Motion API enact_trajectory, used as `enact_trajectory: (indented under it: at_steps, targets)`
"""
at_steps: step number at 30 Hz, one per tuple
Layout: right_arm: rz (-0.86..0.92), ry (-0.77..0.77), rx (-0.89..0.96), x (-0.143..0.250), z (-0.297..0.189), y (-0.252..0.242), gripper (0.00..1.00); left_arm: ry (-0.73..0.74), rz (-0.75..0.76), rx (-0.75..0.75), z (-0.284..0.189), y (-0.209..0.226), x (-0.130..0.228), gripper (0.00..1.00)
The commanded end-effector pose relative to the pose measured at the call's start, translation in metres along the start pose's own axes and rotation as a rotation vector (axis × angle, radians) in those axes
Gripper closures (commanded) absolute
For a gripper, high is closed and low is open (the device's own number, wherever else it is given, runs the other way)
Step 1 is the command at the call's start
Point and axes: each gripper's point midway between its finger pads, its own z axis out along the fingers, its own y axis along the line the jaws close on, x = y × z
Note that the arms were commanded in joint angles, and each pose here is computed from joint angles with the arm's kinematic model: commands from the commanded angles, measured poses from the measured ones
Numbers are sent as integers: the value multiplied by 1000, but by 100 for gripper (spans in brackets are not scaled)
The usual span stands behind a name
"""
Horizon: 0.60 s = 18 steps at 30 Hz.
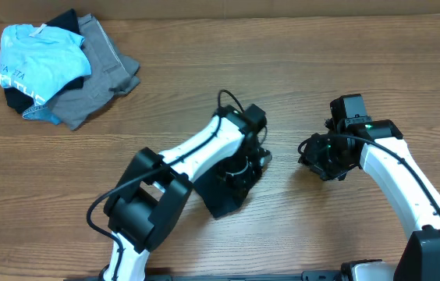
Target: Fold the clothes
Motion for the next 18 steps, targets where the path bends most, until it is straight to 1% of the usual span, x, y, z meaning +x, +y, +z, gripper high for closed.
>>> enact_trajectory:
  at_steps: [1, 3, 6, 9, 13, 15, 16, 18]
  targets:
    - [-31, -27, -28, -5, -9, 7, 63, -14, -32, -53, -27, 4, -5, 96]
    - [-69, -18, -63, -3, -9, 14, 63, -21, -66, -118, -49, 15, -5, 96]
    - [-203, 28, -222, 6, -13, 42, 64, -51, -104, -202, -85, 34, -7, 96]
    - [-245, 62, -351, 13, -20, 65, 65, -81, -160, -243, -115, 56, -5, 95]
    - [-322, 90, -435, 28, -22, 91, 68, -82, -249, -213, -130, 81, 5, 96]
    - [-369, 96, -439, 37, -19, 100, 68, -65, -295, -200, -130, 94, 14, 96]
    - [-390, 97, -433, 42, -16, 105, 71, -59, -308, -184, -129, 99, 17, 96]
    - [-387, 89, -389, 47, -9, 108, 72, -51, -297, -128, -124, 100, 19, 96]
